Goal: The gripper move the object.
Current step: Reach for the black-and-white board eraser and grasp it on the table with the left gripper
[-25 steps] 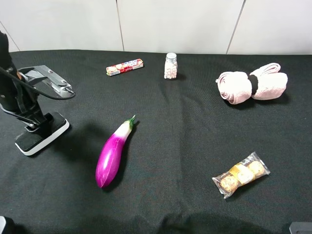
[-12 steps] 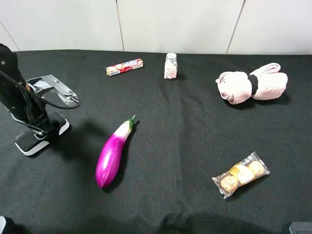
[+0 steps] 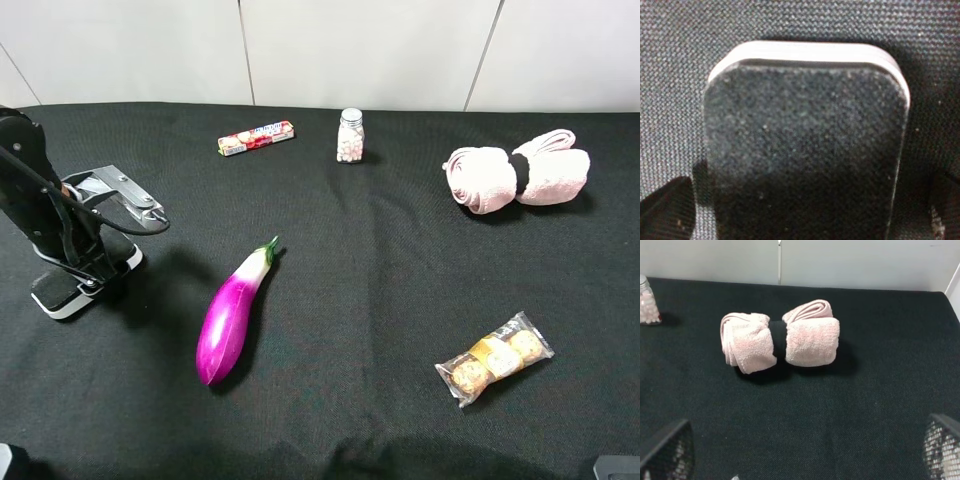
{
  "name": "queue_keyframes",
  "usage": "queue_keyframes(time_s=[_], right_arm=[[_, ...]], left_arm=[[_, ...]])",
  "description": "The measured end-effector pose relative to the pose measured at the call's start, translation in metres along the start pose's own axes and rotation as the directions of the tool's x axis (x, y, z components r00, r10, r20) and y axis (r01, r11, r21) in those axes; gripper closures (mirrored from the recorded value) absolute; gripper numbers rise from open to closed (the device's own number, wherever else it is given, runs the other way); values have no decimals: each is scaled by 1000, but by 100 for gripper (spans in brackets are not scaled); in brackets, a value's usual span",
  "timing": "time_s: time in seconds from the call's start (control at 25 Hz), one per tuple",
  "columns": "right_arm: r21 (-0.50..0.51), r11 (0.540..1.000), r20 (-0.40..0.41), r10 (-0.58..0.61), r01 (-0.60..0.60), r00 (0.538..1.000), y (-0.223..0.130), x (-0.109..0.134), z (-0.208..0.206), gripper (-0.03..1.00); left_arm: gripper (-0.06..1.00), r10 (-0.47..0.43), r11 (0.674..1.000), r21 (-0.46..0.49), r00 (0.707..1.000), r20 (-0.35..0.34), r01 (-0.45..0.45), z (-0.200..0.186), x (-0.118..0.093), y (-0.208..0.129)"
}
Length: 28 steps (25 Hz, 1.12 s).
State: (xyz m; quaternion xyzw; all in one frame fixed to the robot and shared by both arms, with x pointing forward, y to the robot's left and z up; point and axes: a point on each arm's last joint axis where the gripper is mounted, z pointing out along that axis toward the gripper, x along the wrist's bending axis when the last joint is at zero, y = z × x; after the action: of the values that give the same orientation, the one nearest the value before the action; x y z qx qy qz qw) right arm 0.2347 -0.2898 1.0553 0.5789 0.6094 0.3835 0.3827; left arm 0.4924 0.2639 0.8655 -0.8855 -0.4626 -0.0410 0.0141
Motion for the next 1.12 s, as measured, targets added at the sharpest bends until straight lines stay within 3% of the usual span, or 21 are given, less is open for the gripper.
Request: queue_keyframes(time_s=[0.64, 1.12], right_arm=[[0, 1000, 0, 0, 0, 1000, 0, 0, 0, 27], [0, 1000, 0, 0, 0, 1000, 0, 0, 0, 27]], left_arm=[[26, -44, 999, 1, 999, 19, 44, 1, -2, 0], [26, -51, 999, -1, 999, 19, 51, 1, -2, 0]])
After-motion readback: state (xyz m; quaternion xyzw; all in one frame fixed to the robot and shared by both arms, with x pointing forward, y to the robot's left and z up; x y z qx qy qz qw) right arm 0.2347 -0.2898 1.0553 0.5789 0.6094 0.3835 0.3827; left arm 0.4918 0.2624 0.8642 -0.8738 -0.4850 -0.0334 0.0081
